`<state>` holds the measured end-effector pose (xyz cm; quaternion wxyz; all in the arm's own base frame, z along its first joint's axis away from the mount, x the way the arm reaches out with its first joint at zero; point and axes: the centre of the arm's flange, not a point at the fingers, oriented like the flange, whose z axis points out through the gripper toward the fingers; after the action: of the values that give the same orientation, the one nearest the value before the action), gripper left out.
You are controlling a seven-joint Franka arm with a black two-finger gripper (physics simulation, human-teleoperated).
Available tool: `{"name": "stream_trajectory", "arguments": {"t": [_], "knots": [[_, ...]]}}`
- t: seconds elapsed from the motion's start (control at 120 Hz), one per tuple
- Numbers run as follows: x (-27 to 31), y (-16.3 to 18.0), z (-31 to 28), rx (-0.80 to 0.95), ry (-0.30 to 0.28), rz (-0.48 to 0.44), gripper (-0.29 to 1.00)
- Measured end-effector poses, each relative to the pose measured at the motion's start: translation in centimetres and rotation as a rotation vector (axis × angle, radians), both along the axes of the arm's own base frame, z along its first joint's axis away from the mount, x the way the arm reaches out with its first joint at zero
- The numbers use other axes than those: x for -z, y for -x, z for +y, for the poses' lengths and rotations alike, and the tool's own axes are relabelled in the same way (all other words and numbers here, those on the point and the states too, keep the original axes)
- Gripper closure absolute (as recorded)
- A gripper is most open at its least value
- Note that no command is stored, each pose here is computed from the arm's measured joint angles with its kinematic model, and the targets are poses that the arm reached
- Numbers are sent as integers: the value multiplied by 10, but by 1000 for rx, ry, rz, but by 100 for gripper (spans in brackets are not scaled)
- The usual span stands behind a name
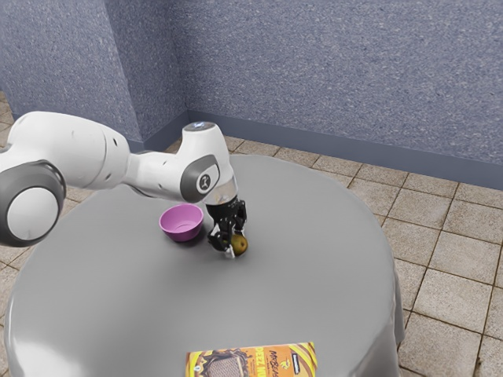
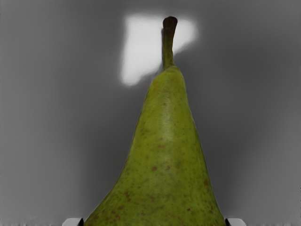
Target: Place the pear in the bowl.
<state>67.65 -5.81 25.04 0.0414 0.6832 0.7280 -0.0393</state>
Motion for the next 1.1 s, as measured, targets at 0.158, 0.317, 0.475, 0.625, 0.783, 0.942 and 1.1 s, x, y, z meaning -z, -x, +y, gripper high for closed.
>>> {"name": "stream_trajectory", "arguments": {"t": [0.158, 0.317, 0.475, 0.625, 0.783, 0.942, 1.1], "knots": [[-9, 1, -1, 1, 0, -7, 40], [-52, 1, -1, 7, 2, -37, 43], [-121, 7, -2, 17, 2, -83, 44], [-140, 9, 28, -11, -30, -53, 44], [-127, 8, 69, -53, -79, 14, 44], [-106, 10, 97, -83, -114, 78, 44], [-91, 21, 112, -99, -126, 122, 43]]}}
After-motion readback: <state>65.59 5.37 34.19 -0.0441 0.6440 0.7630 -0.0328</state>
